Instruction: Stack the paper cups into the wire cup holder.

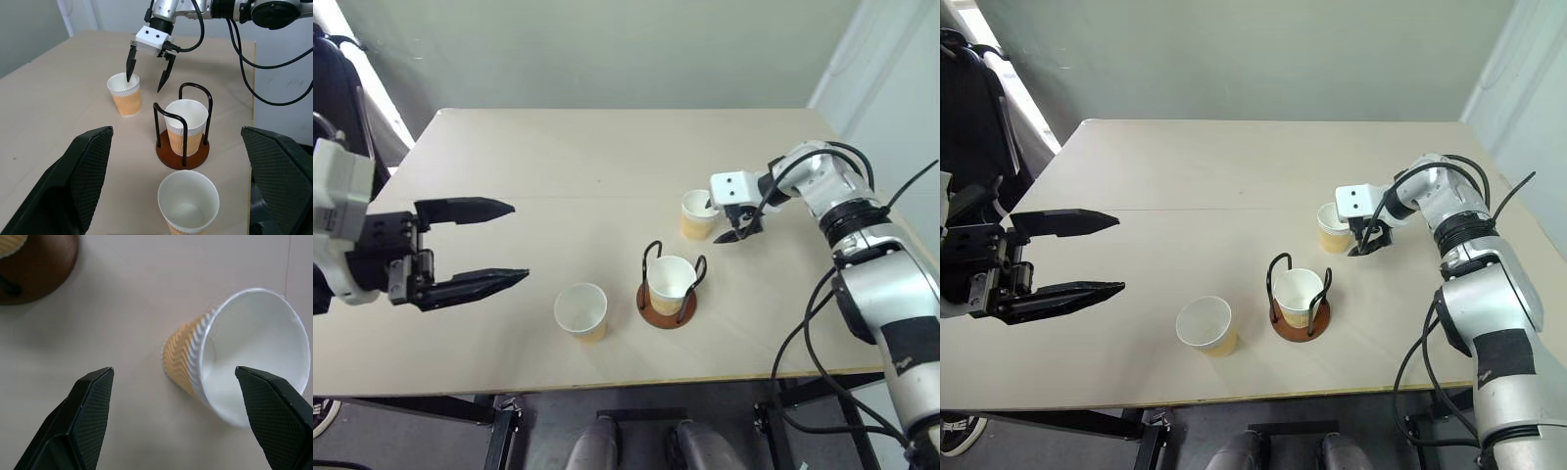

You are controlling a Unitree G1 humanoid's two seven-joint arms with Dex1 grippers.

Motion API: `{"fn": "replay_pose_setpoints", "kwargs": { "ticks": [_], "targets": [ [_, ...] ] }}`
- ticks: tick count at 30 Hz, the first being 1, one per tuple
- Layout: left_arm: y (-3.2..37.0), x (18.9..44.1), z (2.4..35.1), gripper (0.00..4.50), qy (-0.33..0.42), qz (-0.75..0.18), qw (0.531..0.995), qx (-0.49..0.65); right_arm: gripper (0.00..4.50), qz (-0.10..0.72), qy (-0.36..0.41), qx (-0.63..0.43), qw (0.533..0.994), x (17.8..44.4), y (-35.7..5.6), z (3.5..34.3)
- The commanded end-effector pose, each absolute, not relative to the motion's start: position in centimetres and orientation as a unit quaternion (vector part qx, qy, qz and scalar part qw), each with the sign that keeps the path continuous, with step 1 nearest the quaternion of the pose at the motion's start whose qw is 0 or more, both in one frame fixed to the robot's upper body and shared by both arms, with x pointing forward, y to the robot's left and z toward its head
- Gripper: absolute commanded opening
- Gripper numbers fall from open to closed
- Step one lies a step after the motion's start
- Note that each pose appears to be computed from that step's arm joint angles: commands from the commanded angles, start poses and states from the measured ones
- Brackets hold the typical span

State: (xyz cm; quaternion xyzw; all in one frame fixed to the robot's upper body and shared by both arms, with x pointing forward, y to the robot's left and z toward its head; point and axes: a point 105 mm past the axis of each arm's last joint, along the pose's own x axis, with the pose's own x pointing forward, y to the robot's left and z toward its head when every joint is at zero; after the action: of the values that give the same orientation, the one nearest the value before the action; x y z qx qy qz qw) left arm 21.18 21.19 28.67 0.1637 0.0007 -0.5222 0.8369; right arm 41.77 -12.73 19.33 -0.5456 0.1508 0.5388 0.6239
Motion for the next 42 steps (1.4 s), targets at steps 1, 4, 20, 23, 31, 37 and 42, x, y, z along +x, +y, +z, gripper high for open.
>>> {"fn": "replay_pose_setpoints", "kwargs": {
  "ticks": [1,4,20,23,31,37,42],
  "targets": [
    [21.2,20.6,29.5,4.50,-0.009,-0.511,0.839,0.189,3.85,0.523,0.125,-0.577,0.614,42.2,-12.3,20.2],
    [21.1,20.4,29.5,4.50,-0.004,-0.510,0.839,0.190,3.06,0.518,0.121,-0.588,0.610,42.3,-12.1,20.0],
    [21.1,20.7,29.0,4.50,0.011,-0.506,0.840,0.196,0.02,0.570,0.091,-0.559,0.595,40.6,-12.1,22.7],
    [21.1,20.7,29.0,4.50,0.014,-0.507,0.839,0.198,0.02,0.602,0.036,-0.524,0.601,38.5,-12.0,26.9],
    [21.7,20.7,28.2,4.50,0.040,-0.500,0.840,0.207,0.02,0.706,-0.042,-0.462,0.535,28.9,-10.6,30.3],
    [21.9,21.1,27.9,4.50,0.049,-0.500,0.838,0.215,0.02,0.746,-0.018,-0.456,0.486,26.5,-9.3,27.8],
    [21.8,21.4,27.7,4.50,0.051,-0.502,0.836,0.215,0.02,0.745,-0.009,-0.461,0.482,26.9,-8.9,27.0]
  ]
}}
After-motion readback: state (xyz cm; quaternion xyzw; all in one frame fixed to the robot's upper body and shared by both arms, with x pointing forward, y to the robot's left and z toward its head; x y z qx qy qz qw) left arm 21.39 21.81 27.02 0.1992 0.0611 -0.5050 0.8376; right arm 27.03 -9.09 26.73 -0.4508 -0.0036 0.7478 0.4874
